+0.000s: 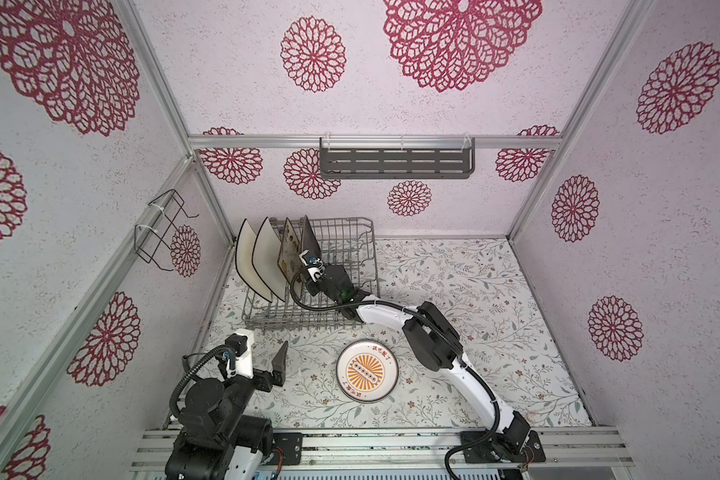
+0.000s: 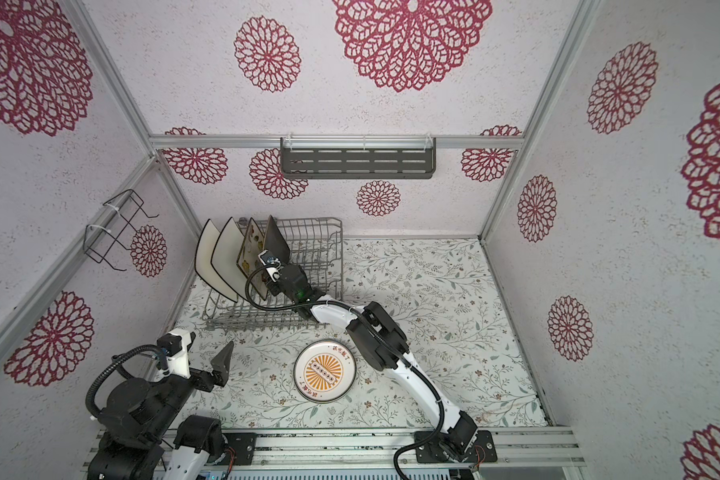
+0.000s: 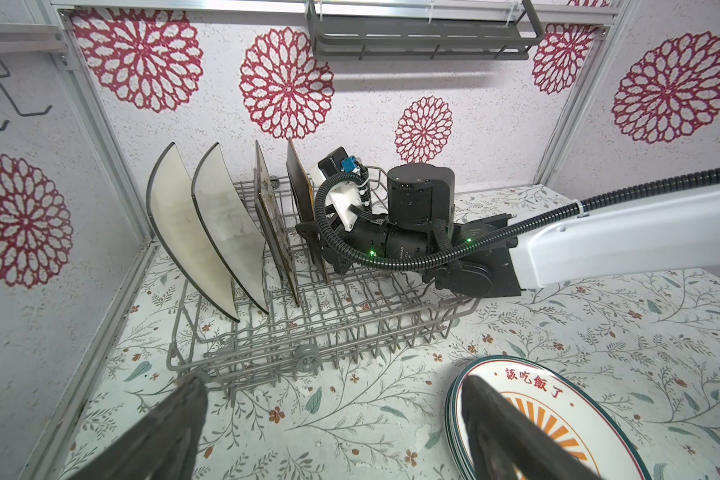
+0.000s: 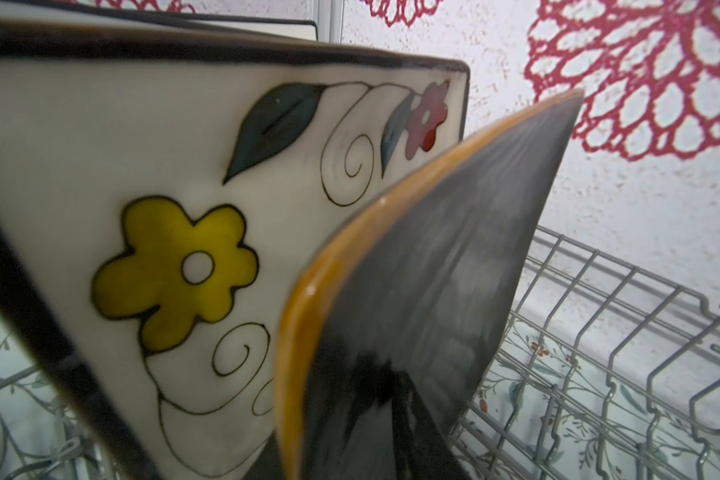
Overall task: Unload the plates from the dish rack
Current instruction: 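Close the right gripper on the orange rim of the black square plate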
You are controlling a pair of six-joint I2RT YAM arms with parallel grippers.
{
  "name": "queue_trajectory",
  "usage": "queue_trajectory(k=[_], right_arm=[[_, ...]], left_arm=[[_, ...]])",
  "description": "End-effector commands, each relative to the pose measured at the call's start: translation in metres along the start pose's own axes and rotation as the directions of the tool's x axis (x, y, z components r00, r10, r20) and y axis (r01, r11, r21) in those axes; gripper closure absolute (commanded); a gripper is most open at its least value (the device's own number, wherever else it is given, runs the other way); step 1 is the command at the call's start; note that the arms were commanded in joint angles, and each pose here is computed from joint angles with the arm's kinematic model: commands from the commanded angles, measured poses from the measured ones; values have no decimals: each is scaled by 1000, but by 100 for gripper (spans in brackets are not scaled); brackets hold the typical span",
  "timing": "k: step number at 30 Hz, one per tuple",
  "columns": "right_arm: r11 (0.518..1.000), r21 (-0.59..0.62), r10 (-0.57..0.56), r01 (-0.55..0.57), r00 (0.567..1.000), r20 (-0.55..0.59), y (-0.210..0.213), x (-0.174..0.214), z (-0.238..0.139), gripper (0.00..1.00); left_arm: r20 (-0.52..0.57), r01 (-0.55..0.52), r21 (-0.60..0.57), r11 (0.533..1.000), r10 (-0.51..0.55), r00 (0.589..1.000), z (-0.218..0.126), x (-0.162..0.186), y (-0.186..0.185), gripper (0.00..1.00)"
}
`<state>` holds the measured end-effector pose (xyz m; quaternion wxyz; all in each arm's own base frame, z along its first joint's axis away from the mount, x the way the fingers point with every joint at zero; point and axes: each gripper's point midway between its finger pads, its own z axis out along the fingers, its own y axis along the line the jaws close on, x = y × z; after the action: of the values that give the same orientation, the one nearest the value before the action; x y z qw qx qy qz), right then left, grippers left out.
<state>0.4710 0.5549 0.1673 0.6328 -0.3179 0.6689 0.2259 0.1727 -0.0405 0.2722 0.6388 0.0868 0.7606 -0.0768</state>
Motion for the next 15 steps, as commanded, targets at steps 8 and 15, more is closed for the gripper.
queue_trajectory(k=[8, 15], right_arm=[[997, 50, 48, -54, 992, 119, -22, -42, -12, 81], [998, 51, 39, -45, 992, 122, -24, -50, -15, 88]], left_arm=[[14, -6, 0, 1000, 6, 1000, 0, -4, 0, 3], [22, -9, 6, 1000, 9, 1000, -1, -5, -1, 3]])
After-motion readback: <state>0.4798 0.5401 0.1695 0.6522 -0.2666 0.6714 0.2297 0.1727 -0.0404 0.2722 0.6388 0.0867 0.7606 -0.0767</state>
